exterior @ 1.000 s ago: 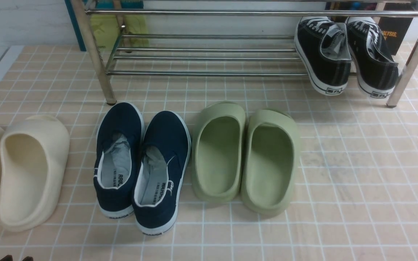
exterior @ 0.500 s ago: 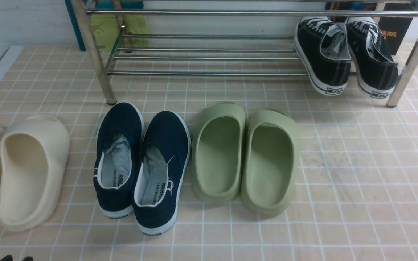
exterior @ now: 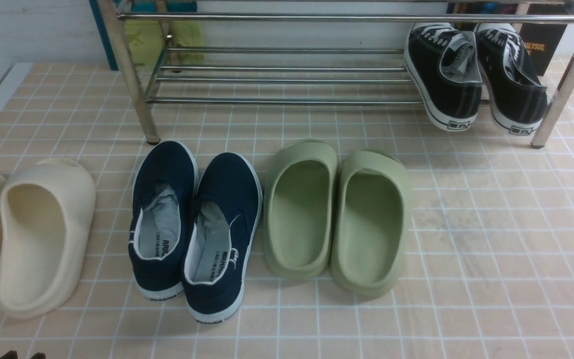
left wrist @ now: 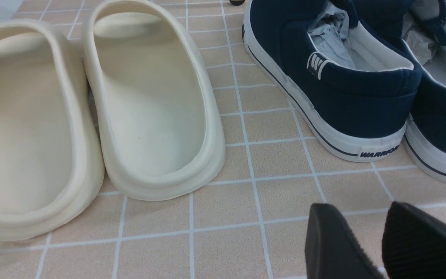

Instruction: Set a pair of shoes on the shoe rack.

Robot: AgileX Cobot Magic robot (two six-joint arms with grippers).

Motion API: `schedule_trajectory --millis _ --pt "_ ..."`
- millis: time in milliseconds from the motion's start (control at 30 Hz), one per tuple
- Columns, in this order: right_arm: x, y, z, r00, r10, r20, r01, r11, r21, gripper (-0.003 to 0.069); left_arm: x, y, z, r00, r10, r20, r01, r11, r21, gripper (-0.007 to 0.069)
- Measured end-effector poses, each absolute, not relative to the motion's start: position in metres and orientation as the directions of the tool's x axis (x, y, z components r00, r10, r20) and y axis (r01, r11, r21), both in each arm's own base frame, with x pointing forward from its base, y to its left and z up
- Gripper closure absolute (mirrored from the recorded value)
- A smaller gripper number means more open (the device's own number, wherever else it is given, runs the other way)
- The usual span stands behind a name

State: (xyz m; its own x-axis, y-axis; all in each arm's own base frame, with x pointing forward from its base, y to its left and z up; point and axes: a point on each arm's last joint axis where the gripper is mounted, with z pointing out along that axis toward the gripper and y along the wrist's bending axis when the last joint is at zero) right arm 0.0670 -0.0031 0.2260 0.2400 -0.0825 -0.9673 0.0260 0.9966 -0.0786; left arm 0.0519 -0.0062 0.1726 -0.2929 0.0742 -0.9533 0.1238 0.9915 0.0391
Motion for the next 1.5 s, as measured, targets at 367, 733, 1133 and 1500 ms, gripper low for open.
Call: schedule_trajectory --millis 367,733,1133,1500 --pt "0.068 -0.001 0.221 0.186 -0.084 -0.979 0.002 0.996 -0.085 0.0669 0.052 -0.006 0.173 -0.293 0.074 -0.953 0.124 0.992 0.039 0.0386" --pt "0.053 0.002 0.225 0.280 -0.356 -0.892 0.058 0.933 -0.354 0.0663 0.052 -0.006 0.173 -0.293 0.074 -0.953 0.124 0.992 0.039 0.0386" --pt "0.054 0.001 0.177 -0.243 -0.032 -0.970 -0.013 0.999 -0.030 0.0678 0.052 -0.006 0.173 -0.293 0.074 -0.953 0.124 0.992 0.039 0.0386" --pt "0.052 0.001 0.175 -0.285 0.141 -0.948 0.033 0.990 0.137 0.0678 0.052 -0.006 0.173 -0.294 0.074 -0.953 0.124 0.992 0.039 0.0386"
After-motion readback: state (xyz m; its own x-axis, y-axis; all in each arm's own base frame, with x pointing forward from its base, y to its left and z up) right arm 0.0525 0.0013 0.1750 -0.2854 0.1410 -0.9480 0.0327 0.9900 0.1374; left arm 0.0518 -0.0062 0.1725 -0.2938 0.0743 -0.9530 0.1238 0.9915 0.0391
